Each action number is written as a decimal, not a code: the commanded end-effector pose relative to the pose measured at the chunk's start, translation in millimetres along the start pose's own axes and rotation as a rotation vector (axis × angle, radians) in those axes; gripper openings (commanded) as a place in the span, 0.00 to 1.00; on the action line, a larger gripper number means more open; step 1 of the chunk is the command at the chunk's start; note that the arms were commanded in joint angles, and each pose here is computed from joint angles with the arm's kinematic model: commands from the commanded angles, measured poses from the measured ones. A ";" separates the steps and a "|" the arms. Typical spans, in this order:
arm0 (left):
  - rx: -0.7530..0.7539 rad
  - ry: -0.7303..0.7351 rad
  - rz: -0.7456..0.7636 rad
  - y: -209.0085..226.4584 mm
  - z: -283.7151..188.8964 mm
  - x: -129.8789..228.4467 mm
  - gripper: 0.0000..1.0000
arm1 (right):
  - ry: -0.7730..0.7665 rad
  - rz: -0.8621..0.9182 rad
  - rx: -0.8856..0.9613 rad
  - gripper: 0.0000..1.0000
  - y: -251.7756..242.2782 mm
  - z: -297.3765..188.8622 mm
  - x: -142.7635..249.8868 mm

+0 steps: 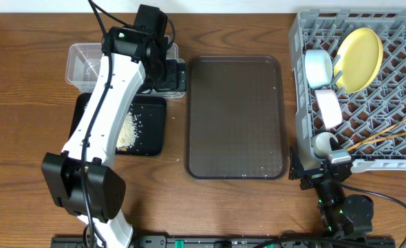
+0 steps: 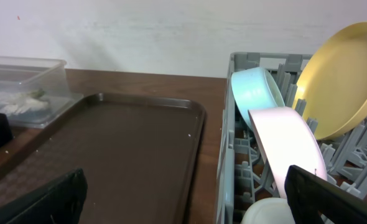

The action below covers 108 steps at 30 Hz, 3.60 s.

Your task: Sort waste into correct bins and load items into the dishwasher rack

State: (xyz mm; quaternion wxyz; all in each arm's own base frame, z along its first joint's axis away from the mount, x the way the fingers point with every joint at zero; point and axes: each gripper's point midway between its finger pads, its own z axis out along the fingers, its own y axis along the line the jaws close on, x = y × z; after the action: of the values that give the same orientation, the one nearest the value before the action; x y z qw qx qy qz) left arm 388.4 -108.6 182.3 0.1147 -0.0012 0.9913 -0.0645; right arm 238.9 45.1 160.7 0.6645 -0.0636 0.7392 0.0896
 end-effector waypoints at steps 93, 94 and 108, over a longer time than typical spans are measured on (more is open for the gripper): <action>-0.048 -1.186 0.060 103.6 -2.2 149.2 0.91 | 0.000 -0.013 -0.003 0.99 1.3 0.7 3.3; -0.048 -1.186 0.060 103.7 -2.2 149.2 0.91 | 0.000 -0.013 -0.003 0.99 1.3 0.7 3.3; -0.048 -1.186 0.060 103.7 -2.2 149.2 0.91 | 0.000 -0.013 -0.003 0.99 1.3 0.7 3.3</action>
State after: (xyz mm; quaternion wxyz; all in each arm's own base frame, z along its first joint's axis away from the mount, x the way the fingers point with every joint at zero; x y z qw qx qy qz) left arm 245.2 -11.7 151.7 0.6689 -0.0088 0.7423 -0.0380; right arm 239.2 45.1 158.4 0.6637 -0.0635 0.7400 0.0894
